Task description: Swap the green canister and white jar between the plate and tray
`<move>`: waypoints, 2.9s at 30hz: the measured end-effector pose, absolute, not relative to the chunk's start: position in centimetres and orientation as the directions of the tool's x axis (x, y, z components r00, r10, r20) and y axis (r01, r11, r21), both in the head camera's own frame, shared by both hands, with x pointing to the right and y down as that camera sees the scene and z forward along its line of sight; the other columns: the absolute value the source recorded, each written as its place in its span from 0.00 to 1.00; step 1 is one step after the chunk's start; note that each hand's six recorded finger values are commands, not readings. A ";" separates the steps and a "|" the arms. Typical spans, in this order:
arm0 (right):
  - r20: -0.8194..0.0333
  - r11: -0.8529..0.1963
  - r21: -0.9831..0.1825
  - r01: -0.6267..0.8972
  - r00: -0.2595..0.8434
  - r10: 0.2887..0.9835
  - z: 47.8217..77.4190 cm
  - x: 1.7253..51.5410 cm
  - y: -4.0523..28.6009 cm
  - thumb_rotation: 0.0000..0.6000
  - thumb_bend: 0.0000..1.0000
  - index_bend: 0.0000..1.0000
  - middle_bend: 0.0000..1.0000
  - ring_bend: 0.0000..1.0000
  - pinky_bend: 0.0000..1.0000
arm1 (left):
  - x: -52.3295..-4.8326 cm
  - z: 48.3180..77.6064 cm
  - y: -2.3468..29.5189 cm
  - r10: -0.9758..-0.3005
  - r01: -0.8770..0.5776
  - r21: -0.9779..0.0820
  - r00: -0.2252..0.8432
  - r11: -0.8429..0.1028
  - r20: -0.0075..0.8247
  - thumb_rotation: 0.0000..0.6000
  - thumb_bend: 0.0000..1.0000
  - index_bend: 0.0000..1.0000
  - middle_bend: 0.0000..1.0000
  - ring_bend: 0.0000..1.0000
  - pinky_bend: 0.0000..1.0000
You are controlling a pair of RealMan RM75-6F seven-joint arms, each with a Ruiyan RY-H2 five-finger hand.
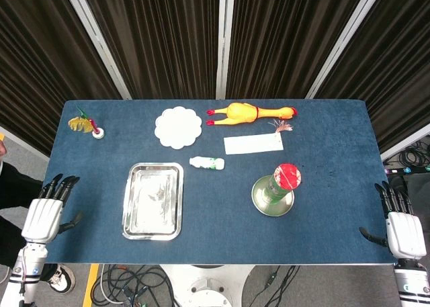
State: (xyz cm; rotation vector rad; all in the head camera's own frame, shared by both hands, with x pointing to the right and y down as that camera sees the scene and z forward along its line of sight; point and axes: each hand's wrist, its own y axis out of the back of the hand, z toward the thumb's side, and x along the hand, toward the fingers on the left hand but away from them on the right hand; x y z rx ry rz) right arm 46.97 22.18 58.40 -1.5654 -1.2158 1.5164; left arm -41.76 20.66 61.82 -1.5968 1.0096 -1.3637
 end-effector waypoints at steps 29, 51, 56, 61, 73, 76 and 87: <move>-0.371 -0.382 -0.912 0.148 0.097 0.923 56.3 40.7 17.4 1.00 0.06 0.00 0.00 0.00 0.00 | -41.6 62.4 21.1 -0.918 -0.094 -0.915 0.106 -0.392 0.382 1.00 0.22 0.13 0.14 0.05 0.20; -0.472 -0.528 -0.848 0.050 0.384 0.794 59.5 26.1 10.0 1.00 0.07 0.00 0.01 0.00 0.20 | -42.7 62.5 21.3 -0.914 -0.107 -0.909 0.091 -0.403 0.395 1.00 0.22 0.13 0.14 0.05 0.20; -0.485 -0.536 -0.844 0.033 0.382 0.787 59.8 25.3 9.8 1.00 0.14 0.03 0.12 0.12 0.44 | -42.8 62.4 21.4 -0.913 -0.108 -0.908 0.090 -0.405 0.397 1.00 0.22 0.13 0.14 0.05 0.20; -0.485 -0.527 -0.850 0.021 0.364 0.795 59.8 25.5 9.8 1.00 0.18 0.16 0.22 0.20 0.54 | -42.8 62.5 21.4 -0.912 -0.109 -0.906 0.094 -0.409 0.400 1.00 0.22 0.14 0.14 0.05 0.20; -0.412 -0.464 -0.884 0.048 0.389 0.824 57.8 24.3 9.1 1.00 0.21 0.39 0.40 0.35 0.62 | -42.6 62.4 21.1 -0.913 -0.111 -0.908 0.104 -0.404 0.394 1.00 0.22 0.14 0.14 0.05 0.20; -0.376 -0.443 -0.894 0.070 0.421 0.825 56.7 23.2 8.6 1.00 0.21 0.39 0.40 0.35 0.62 | -42.5 62.2 21.0 -0.914 -0.113 -0.909 0.107 -0.401 0.390 1.00 0.22 0.14 0.14 0.05 0.20; -0.325 -0.471 -0.874 0.119 0.578 0.749 55.8 16.0 7.8 1.00 0.19 0.39 0.40 0.35 0.58 | -42.5 62.4 21.0 -0.914 -0.112 -0.908 0.104 -0.403 0.393 1.00 0.22 0.14 0.14 0.05 0.20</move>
